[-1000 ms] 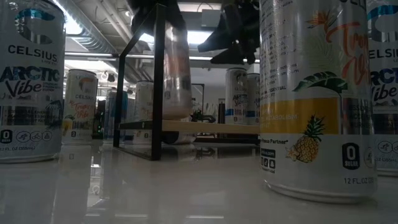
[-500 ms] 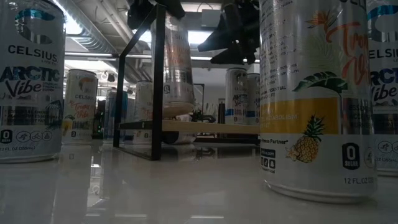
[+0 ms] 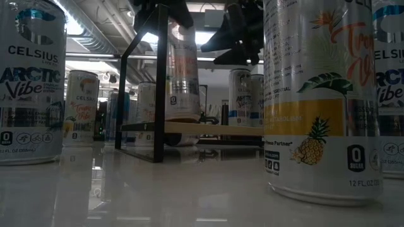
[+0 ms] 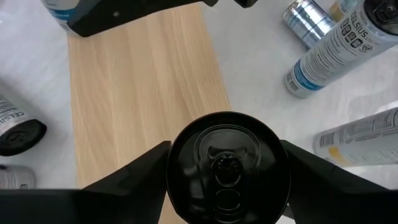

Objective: Place canned beverage on shelf
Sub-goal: Put the white yellow soda can on the shelf

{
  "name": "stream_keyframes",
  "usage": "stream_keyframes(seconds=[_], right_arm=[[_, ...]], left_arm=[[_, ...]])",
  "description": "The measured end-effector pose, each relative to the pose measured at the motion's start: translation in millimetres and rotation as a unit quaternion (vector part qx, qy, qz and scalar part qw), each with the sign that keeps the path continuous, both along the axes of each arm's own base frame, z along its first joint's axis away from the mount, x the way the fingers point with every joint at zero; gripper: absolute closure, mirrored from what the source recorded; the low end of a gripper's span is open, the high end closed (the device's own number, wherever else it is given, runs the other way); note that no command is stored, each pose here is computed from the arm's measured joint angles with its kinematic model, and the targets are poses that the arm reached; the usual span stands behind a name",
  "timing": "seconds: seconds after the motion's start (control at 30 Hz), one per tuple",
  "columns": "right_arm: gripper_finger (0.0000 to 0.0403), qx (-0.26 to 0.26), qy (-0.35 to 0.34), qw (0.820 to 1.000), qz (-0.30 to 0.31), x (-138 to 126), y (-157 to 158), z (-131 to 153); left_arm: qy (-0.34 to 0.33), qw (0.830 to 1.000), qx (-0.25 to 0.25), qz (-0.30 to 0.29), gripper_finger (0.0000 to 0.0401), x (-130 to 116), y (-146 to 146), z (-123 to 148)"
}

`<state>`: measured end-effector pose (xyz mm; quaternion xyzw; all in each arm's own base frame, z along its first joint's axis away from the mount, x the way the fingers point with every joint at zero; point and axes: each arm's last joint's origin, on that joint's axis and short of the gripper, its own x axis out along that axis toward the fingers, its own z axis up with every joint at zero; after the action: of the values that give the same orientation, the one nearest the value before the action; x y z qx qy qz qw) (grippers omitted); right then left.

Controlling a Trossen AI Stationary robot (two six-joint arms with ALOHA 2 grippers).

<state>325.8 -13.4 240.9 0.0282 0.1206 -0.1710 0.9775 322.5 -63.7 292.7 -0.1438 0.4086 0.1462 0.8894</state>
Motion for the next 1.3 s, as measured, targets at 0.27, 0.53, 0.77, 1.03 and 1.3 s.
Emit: stream_keyframes(seconds=[0.27,0.53,0.77,1.03,1.3], right_arm=[[0.0027,0.0,0.0,1.0,0.0,0.0,0.0,0.0],[0.0027,0.0,0.0,1.0,0.0,0.0,0.0,0.0],[0.0027,0.0,0.0,1.0,0.0,0.0,0.0,0.0],[0.0027,0.0,0.0,1.0,0.0,0.0,0.0,0.0],[0.0027,0.0,0.0,1.0,0.0,0.0,0.0,0.0]], left_arm=[[0.003,1.0,-0.001,-0.001,0.0126,0.0,-0.1,-0.8],[0.005,1.0,-0.003,-0.002,0.0124,-0.1,-0.2,-1.5],[0.006,1.0,-0.003,-0.001,0.0124,0.0,-0.2,-1.6],[0.008,1.0,-0.004,-0.001,0.0115,-0.2,-0.2,-2.3],[0.01,1.0,-0.003,0.001,0.0052,0.2,-0.1,-3.8]])
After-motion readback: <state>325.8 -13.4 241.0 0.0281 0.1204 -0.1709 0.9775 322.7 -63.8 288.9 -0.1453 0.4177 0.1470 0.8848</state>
